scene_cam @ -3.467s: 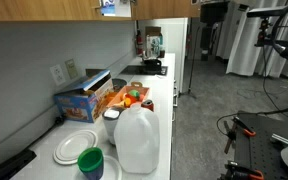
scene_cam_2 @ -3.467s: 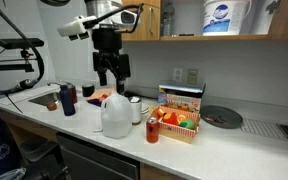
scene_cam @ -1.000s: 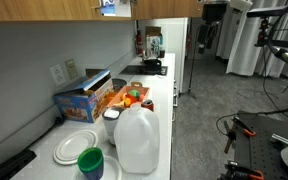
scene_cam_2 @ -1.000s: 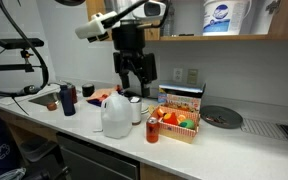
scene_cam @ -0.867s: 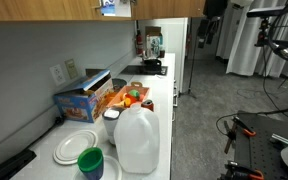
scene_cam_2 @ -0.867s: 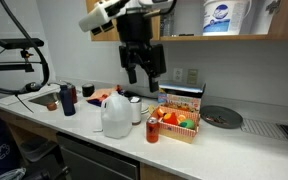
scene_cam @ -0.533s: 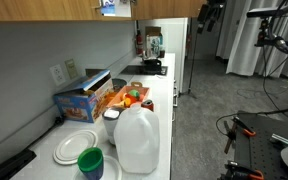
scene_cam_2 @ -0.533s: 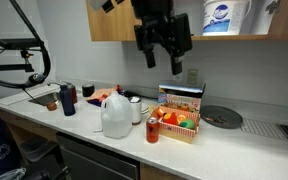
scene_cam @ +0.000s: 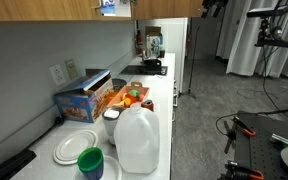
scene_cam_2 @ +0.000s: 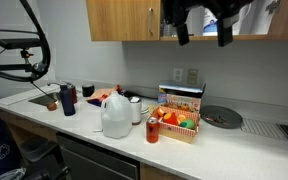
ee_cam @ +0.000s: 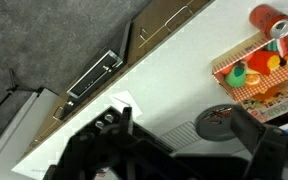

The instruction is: Close the open upper cabinet door.

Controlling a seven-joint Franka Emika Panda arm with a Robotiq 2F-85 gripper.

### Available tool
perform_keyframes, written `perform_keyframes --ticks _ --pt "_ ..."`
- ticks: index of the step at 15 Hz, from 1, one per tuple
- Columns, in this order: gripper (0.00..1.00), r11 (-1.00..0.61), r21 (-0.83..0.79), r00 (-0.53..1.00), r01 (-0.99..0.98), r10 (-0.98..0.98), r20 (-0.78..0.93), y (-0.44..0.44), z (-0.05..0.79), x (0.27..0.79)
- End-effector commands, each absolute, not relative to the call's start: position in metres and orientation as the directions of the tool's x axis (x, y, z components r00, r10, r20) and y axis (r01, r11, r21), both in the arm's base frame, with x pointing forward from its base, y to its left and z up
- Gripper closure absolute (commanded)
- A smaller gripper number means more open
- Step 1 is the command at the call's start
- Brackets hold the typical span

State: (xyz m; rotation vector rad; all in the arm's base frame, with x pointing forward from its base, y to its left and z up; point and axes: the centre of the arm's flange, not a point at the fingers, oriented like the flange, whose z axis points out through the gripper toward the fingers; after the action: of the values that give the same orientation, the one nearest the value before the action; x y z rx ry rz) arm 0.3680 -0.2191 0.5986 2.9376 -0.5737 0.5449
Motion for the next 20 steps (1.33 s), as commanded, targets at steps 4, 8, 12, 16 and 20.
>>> perform_keyframes --ticks 4,8,12,16,20 --pt "0.0 -0.88 0.087 0.822 -0.466 -0.396 0.409 -0.284 0.627 0.365" --pt "0.0 -0.861 0.109 0.807 -0.497 -0.413 0.422 -0.32 0.637 0.365" --pt "0.0 -0.86 0.145 0.814 -0.49 -0.392 0.428 -0.356 0.648 0.37" --pt "0.0 -0.859 0.186 0.814 -0.478 -0.353 0.461 -0.382 0.661 0.374" --pt "0.0 -0.853 0.179 0.802 -0.49 -0.361 0.476 -0.373 0.656 0.37"
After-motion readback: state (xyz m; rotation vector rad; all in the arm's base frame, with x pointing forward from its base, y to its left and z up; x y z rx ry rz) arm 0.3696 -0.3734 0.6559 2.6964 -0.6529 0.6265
